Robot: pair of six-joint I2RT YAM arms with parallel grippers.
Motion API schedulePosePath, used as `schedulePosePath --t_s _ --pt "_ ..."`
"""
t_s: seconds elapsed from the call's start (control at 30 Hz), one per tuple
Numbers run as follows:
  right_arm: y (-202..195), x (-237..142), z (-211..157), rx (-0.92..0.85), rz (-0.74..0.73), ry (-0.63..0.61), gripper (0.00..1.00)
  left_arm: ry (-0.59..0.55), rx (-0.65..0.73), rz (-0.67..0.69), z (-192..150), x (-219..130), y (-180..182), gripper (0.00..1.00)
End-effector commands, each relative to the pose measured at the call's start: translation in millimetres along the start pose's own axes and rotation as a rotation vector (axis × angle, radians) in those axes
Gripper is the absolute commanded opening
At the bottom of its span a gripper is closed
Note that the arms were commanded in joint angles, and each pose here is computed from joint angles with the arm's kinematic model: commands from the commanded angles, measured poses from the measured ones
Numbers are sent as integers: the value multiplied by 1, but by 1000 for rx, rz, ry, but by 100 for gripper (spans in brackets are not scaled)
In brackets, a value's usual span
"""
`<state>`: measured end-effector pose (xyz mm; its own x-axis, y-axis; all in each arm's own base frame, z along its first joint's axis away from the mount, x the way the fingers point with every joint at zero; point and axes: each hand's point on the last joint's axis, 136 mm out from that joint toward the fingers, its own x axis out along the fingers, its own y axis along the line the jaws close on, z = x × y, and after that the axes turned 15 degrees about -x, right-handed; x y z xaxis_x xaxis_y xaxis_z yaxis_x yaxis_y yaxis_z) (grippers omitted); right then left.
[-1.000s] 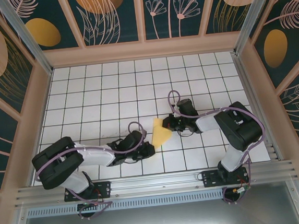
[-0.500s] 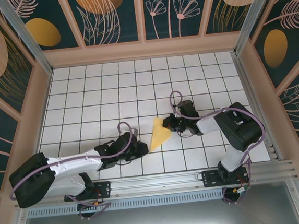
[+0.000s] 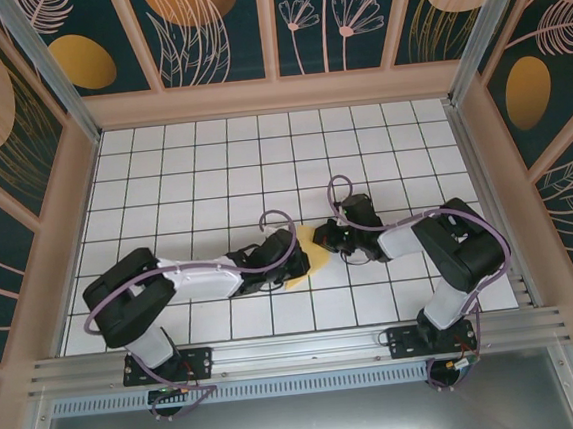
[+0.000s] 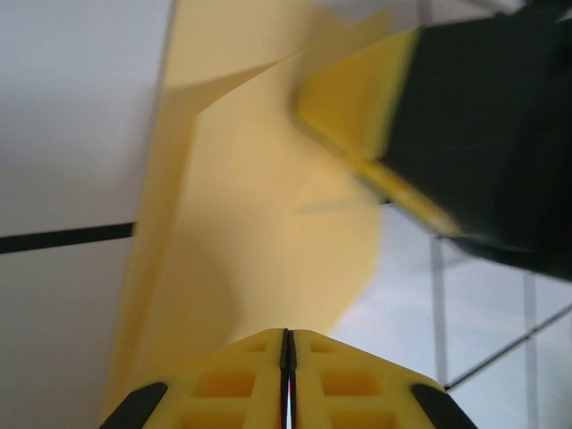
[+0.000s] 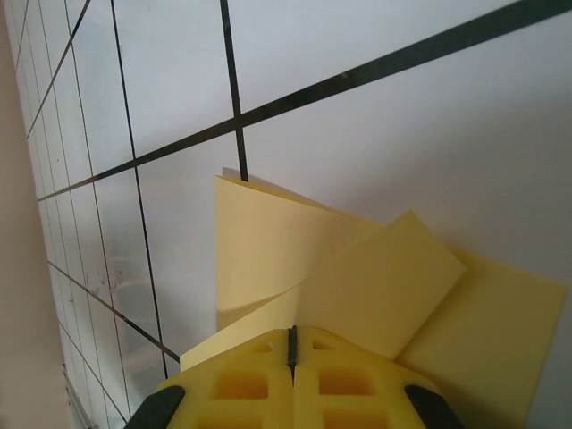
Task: Fold a paper plane with a square sheet of paper (pick it up from the middle)
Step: Fourth fold the wing at the center of the table.
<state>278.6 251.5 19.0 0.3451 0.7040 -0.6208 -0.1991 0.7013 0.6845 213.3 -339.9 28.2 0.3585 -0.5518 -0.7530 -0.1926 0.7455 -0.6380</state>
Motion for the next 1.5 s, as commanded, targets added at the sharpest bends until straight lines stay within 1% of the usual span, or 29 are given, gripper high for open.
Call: schedulePosePath --t_s 0.0,0.1,0.2,0.27,0.3,0.4,0.53,0.67,0.77,1.07,1.2,1.27,1.37,1.47 --pt "-6 -3 -7 -18 -55 44 5 17 -10 85 -5 8 27 11" --pt "6 -7 2 -57 -36 33 6 55 -30 166 -15 15 58 9" --pt "22 -16 10 -95 9 4 7 63 -57 167 -21 9 72 9" --pt "36 -18 8 -121 61 11 7 68 -62 174 -23 8 80 9" --pt "43 -17 5 -131 83 19 7 61 -61 146 -21 3 73 9" --pt "56 -11 -5 -148 119 51 7 58 -55 137 -20 2 70 9" --pt "62 -2 -18 -136 132 80 5 62 -49 137 -20 4 66 9" --pt "43 12 -29 -107 58 105 4 67 -53 139 -21 5 67 9" --pt "20 16 -26 -91 -15 89 4 67 -55 148 -21 5 70 9" --pt "-36 -3 22 -25 -141 0 4 78 -78 169 -27 5 86 8" --pt "-55 -6 40 -5 -149 -15 4 85 -81 165 -29 5 87 7" --pt "-49 -7 48 -11 -109 -23 5 84 -77 158 -28 5 84 7" --pt "-26 -14 62 -42 -52 -51 6 84 -74 152 -27 4 82 7" --pt "-8 -25 72 -84 -37 -79 6 86 -71 147 -28 5 80 7"
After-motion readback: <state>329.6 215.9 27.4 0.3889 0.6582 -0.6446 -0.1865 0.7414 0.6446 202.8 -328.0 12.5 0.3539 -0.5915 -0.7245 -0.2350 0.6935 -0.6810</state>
